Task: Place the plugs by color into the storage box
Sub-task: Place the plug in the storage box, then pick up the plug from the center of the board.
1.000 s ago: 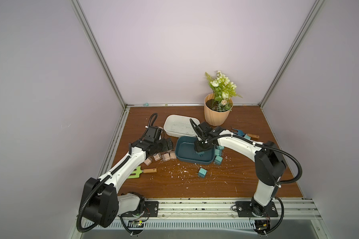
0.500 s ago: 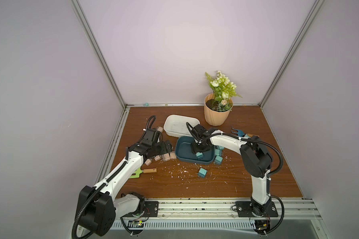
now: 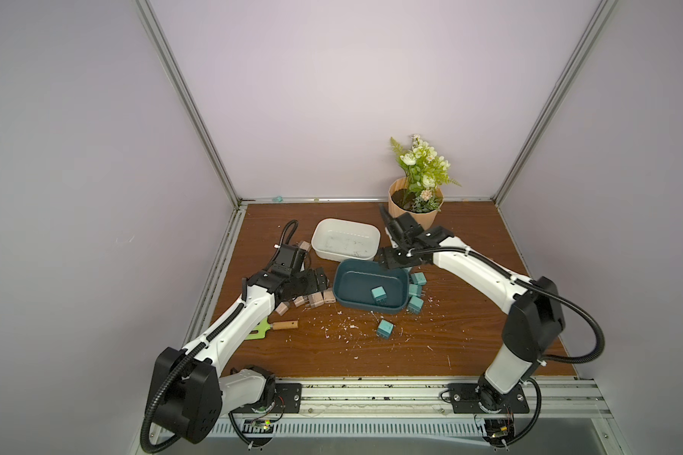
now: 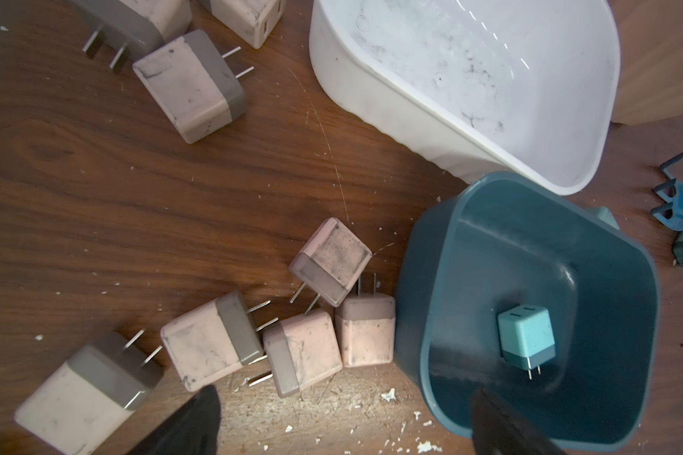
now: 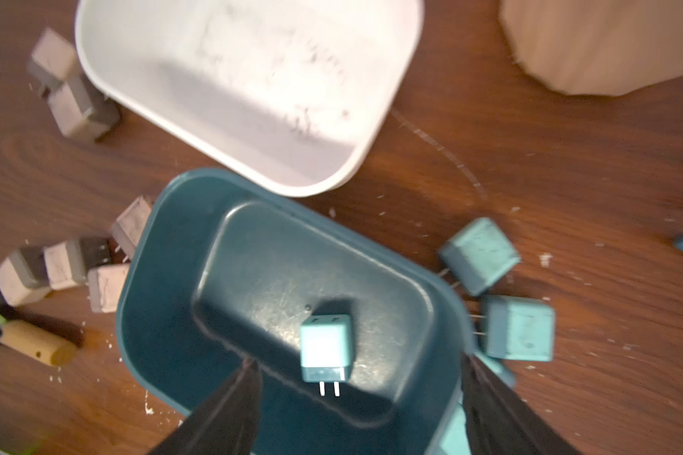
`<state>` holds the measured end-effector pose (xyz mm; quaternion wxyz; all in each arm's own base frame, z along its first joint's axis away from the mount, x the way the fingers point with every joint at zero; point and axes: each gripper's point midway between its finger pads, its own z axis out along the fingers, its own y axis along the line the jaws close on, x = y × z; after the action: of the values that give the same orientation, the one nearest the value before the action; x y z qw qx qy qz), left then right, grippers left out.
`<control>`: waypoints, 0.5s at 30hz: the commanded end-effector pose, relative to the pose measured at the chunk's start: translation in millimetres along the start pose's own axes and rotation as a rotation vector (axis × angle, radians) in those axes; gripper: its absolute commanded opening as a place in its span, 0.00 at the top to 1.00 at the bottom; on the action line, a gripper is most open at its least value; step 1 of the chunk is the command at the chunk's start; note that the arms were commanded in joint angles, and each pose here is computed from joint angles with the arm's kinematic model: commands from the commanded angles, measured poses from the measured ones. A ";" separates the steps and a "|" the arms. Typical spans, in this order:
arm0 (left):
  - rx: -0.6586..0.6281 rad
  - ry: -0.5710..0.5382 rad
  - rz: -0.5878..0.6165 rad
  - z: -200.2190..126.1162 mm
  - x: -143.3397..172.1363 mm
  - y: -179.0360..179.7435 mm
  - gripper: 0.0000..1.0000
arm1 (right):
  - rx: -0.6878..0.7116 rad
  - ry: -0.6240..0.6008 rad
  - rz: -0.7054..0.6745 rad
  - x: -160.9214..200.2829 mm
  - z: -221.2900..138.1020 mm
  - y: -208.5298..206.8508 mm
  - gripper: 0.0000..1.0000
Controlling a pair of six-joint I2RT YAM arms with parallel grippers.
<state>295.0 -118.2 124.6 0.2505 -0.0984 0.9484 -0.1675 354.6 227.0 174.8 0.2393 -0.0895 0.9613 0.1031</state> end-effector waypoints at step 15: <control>0.015 0.005 0.014 -6.8 -3.9 -8.8 0.00 | 0.086 0.171 0.070 44.2 68.1 -111.1 0.18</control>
<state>296.1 -119.9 128.4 0.2519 -0.0935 0.9480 -0.1707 360.5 123.2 77.3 0.1401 -0.0384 0.9885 0.0424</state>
